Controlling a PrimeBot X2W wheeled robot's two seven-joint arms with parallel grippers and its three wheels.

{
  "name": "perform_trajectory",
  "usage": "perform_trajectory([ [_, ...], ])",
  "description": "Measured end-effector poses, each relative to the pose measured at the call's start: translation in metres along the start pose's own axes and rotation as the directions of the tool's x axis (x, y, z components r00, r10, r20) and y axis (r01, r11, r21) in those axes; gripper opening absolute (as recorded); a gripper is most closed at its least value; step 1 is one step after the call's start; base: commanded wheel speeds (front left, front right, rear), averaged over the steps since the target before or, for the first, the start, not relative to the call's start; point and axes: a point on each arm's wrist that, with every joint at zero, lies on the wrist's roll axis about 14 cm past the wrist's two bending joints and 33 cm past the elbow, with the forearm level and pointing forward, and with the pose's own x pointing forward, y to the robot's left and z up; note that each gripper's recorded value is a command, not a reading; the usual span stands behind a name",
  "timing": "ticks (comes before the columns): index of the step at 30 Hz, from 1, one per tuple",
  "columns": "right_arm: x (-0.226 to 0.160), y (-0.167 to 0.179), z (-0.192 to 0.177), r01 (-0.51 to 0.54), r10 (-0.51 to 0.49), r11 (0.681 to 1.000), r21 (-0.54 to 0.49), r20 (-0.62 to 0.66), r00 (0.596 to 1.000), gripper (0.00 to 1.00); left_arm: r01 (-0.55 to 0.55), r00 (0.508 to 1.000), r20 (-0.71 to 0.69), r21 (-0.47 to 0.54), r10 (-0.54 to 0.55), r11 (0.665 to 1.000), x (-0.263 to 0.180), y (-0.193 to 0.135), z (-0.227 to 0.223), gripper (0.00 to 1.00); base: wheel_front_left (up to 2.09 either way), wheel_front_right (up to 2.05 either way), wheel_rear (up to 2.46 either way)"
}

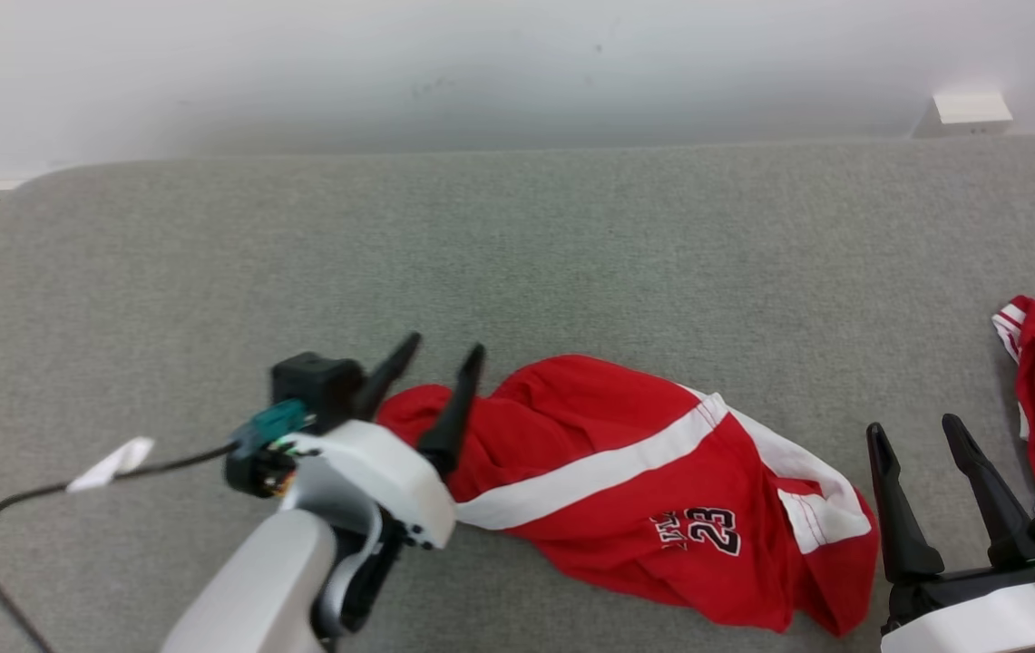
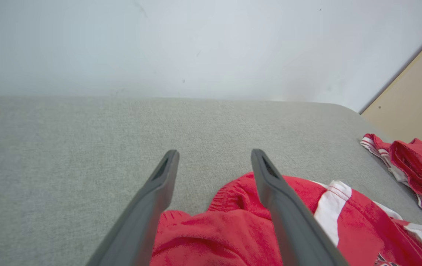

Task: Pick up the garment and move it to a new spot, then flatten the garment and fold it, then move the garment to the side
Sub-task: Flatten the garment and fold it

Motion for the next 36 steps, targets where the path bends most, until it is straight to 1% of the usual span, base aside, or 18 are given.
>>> perform_trajectory([
  [3,0.002,0.006,0.007,-0.019,0.02,1.0,-0.01,0.02,1.0,1.0,-0.099,0.986,0.139,0.061,0.09,0.993,-0.017,0.023,0.029,1.0,0.0,0.0,0.0],
  [4,0.002,0.008,0.009,-0.024,0.024,1.0,-0.011,0.027,0.999,1.0,-0.136,0.974,0.19,0.079,0.119,0.988,-0.025,0.03,0.038,1.0,0.0,0.0,0.0],
  [6,0.002,0.011,0.014,-0.032,0.032,0.999,-0.018,0.038,0.999,1.0,-0.208,0.952,0.248,0.094,0.18,0.974,-0.04,0.044,0.047,1.0,0.0,0.0,0.0],
  [10,0.0,0.015,0.021,-0.043,0.044,0.999,-0.024,0.053,0.998,1.0,-0.348,0.907,0.291,0.117,0.303,0.93,-0.075,0.074,0.048,1.0,0.0,0.0,0.0],
  [11,0.0,0.015,0.021,-0.043,0.044,0.999,-0.024,0.053,0.998,1.0,-0.348,0.907,0.291,0.117,0.303,0.93,-0.075,0.074,0.048,1.0,0.0,0.0,0.0],
  [12,-0.003,0.016,0.023,-0.045,0.046,0.999,-0.027,0.059,0.997,1.0,-0.397,0.885,0.309,0.114,0.348,0.911,-0.091,0.083,0.05,1.0,0.0,0.0,0.0],
  [14,-0.005,0.016,0.025,-0.045,0.047,0.999,-0.03,0.06,0.997,1.0,-0.431,0.87,0.315,0.119,0.378,0.894,-0.104,0.089,0.049,1.0,0.0,0.0,0.0],
  [16,-0.008,0.017,0.024,-0.045,0.047,0.999,-0.031,0.056,0.997,1.0,-0.451,0.862,0.32,0.126,0.394,0.884,-0.116,0.091,0.048,1.0,0.0,0.0,0.0],
  [21,-0.014,0.017,0.024,-0.046,0.047,0.998,-0.031,0.05,0.998,1.0,-0.453,0.862,0.311,0.121,0.4,0.883,-0.131,0.085,0.042,1.0,0.0,0.0,0.0],
  [36,-0.016,0.018,0.026,-0.048,0.05,0.998,-0.031,0.052,0.997,1.0,-0.443,0.87,0.296,0.116,0.395,0.889,-0.132,0.082,0.039,1.0,0.0,0.0,0.0],
])
